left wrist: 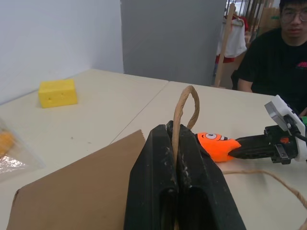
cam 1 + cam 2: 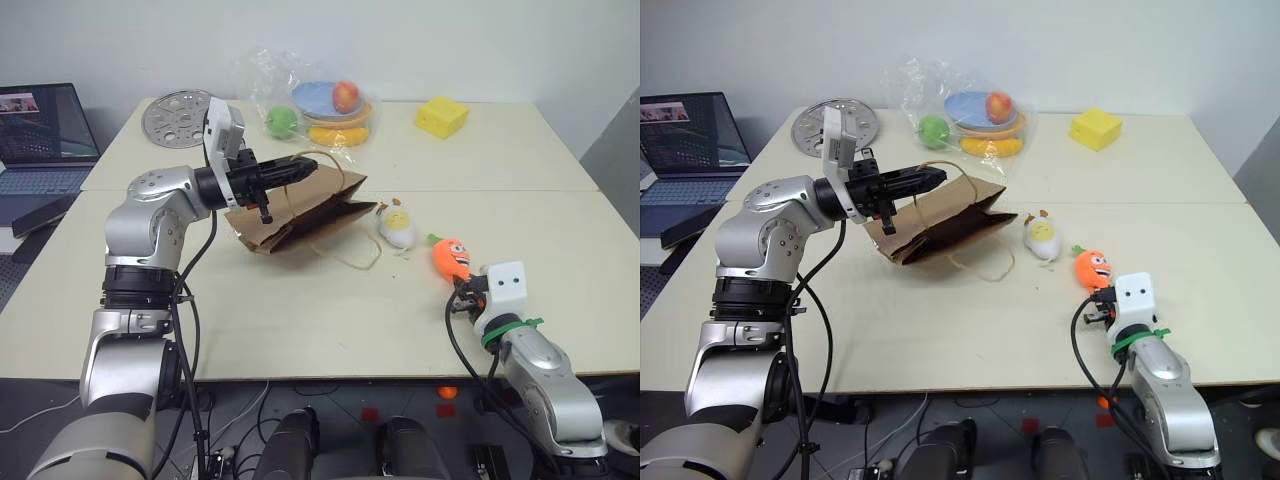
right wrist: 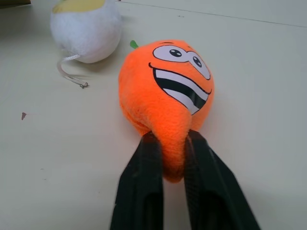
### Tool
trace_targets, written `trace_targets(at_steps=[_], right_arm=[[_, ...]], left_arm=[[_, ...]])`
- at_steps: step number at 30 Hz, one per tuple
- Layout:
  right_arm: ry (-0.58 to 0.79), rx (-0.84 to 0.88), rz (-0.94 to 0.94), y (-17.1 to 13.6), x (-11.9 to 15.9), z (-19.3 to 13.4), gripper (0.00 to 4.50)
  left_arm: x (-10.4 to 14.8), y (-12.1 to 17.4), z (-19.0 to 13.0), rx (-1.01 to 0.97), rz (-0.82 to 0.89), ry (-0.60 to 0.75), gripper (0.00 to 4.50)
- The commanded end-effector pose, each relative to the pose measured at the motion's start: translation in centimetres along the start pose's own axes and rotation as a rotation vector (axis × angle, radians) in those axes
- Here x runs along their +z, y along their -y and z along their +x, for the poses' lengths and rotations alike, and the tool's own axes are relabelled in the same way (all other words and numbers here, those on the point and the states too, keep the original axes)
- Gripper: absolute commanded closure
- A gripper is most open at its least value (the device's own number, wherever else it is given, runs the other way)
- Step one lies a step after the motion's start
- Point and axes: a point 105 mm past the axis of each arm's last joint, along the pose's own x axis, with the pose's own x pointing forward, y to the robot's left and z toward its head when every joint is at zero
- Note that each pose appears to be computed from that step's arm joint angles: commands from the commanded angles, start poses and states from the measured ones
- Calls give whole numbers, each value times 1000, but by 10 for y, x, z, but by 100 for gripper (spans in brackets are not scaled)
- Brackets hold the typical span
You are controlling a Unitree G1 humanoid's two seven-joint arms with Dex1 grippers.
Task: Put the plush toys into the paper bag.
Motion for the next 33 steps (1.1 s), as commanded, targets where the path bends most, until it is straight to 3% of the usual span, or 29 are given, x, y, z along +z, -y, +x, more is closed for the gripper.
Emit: trace_targets(at_steps=[1, 8, 14, 17, 24, 33], right_arm=[[72, 24, -35, 3, 18, -7, 448], [185, 362, -47, -16, 90, -34, 448], [175, 666, -147, -49, 135, -48, 448], [166, 746, -184, -70, 143, -46, 448], [173, 694, -188, -91, 150, -13, 448], [106, 662, -262, -102, 131, 10, 448]], left_arm=[[16, 5, 2, -18, 53, 30, 450], [15, 6, 4, -31, 51, 24, 450], [16, 7, 10, -49, 49, 28, 450], [17, 7, 13, -54, 50, 32, 450], [18, 9, 16, -67, 52, 38, 450], [17, 11, 11, -63, 51, 32, 450]])
